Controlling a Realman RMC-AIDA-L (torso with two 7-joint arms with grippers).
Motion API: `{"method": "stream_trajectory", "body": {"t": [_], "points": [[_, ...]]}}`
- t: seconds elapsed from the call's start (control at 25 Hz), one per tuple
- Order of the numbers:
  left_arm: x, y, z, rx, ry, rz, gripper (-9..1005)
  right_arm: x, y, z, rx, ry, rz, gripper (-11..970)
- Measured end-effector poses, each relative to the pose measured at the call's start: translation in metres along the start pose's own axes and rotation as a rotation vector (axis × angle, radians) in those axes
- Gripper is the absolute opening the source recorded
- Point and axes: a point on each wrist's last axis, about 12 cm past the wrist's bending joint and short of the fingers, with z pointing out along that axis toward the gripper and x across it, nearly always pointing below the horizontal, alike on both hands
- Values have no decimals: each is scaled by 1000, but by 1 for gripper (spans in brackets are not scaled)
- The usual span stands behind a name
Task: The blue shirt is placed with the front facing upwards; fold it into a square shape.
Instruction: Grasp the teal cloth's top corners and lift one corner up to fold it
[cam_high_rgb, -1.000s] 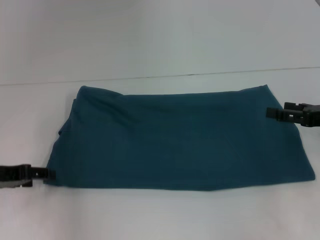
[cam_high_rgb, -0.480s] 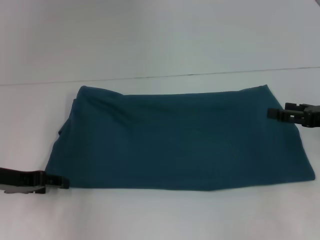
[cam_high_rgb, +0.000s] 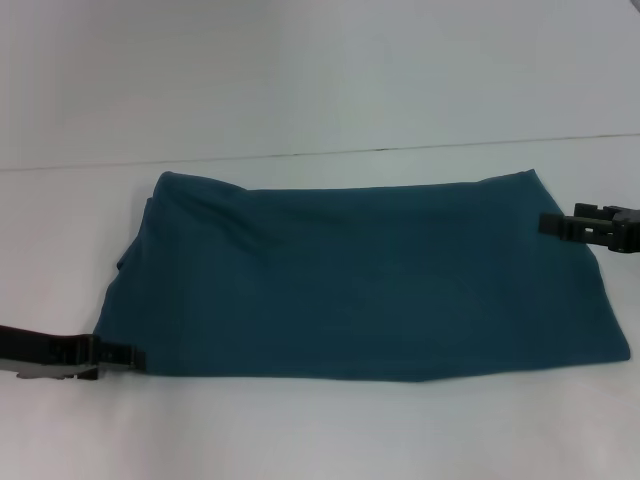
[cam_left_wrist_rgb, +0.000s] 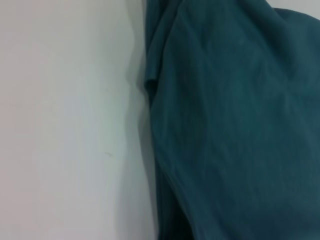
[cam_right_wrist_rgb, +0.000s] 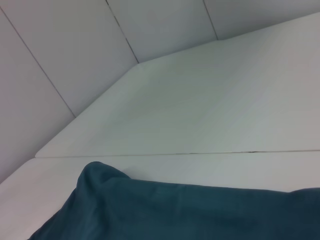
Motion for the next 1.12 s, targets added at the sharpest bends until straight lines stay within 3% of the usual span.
{"method": "stream_trajectory", "body": {"t": [0.52,1.12], "points": [[0,2,1,-30,17,-9,769,0,0,0,-1,-1,-1,930],[-15,-12,10,-21,3,30,766,0,0,0,2,-1,0,931]]}}
